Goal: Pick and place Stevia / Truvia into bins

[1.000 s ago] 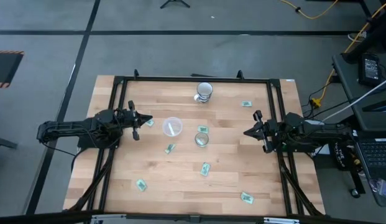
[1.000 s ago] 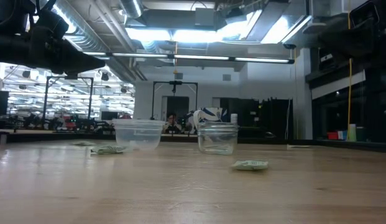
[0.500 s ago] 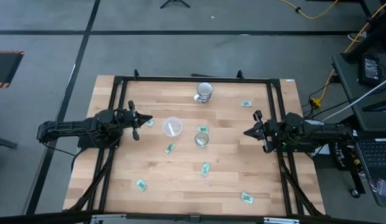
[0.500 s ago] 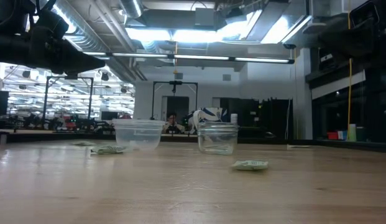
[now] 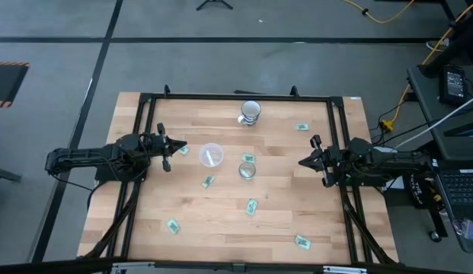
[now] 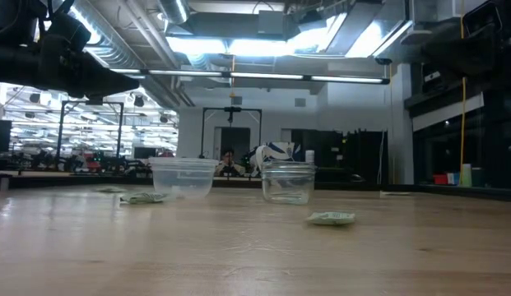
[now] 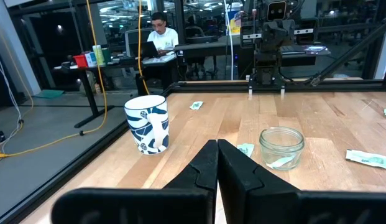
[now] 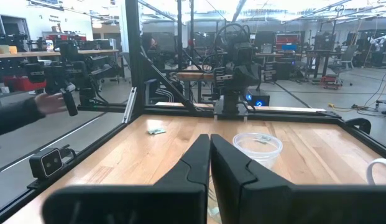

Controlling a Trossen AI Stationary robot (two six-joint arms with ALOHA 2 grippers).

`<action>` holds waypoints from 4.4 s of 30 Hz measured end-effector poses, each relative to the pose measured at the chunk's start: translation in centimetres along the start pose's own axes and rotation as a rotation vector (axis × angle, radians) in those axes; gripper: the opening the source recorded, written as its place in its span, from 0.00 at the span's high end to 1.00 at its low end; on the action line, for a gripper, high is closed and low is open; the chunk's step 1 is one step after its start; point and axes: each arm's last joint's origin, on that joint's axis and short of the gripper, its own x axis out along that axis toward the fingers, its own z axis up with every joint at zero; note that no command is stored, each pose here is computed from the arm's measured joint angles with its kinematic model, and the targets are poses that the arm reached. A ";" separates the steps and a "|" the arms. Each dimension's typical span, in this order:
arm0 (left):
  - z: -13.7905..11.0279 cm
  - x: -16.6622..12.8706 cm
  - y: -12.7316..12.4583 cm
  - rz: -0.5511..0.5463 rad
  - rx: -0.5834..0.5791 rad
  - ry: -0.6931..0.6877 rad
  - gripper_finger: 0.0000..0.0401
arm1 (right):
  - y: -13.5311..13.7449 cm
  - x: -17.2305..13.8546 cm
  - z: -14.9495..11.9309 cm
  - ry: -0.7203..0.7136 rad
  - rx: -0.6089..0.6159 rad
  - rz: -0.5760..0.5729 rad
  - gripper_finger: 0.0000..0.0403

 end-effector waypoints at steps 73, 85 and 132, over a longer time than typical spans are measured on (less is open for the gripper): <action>2.8 4.3 1.2 0.146 -0.044 0.304 0.99 | -6.2 4.4 6.5 0.654 0.245 -0.808 0.98; 3.1 5.7 2.2 0.158 -0.015 0.370 0.99 | -6.5 4.4 8.7 0.771 0.346 -0.965 0.98; 3.0 5.8 2.5 0.171 0.016 0.376 0.99 | -15.3 5.1 1.6 0.993 0.647 -1.262 0.47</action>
